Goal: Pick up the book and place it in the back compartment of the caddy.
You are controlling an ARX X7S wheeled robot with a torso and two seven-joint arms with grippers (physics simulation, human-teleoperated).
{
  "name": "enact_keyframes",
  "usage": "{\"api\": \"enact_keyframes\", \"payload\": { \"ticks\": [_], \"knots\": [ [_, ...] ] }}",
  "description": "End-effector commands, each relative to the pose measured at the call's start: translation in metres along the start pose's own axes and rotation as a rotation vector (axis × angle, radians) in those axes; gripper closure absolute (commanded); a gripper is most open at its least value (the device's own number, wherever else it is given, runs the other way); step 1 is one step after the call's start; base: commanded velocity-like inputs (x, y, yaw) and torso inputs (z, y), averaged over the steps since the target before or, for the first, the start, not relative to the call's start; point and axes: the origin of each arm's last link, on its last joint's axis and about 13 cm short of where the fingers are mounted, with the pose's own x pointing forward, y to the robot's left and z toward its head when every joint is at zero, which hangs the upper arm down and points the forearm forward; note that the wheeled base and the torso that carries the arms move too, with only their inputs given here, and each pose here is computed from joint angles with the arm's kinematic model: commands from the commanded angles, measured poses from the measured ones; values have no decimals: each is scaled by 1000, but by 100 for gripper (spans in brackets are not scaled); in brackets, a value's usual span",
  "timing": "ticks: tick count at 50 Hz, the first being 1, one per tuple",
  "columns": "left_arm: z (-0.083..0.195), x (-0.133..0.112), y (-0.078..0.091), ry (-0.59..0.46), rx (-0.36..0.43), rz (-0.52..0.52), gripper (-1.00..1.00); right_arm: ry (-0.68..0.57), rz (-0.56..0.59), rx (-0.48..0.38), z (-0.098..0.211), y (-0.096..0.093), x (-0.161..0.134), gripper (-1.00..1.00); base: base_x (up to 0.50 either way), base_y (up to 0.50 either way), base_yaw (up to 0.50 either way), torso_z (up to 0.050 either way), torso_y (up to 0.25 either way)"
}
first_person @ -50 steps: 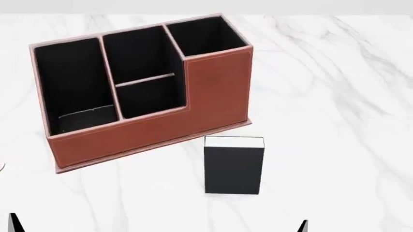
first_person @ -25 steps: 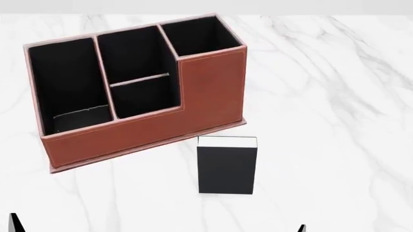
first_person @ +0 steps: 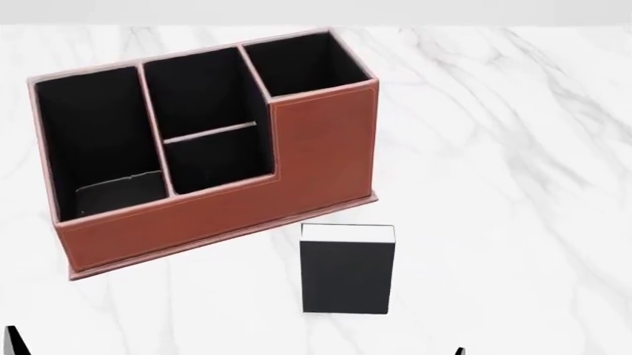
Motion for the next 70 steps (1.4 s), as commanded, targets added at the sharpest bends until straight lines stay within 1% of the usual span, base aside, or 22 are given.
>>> {"api": "enact_keyframes", "payload": {
  "ticks": [1, 70],
  "knots": [
    [0, 0, 1, -4, -4, 9, -100, 1, -1, -2, -1, 0, 0, -100, 102, 0, 0, 0, 0],
    [0, 1, 3, -8, -2, 21, -100, 9, 4, -10, -3, 1, 1, -100, 104, 0, 0, 0, 0]
  ]
}}
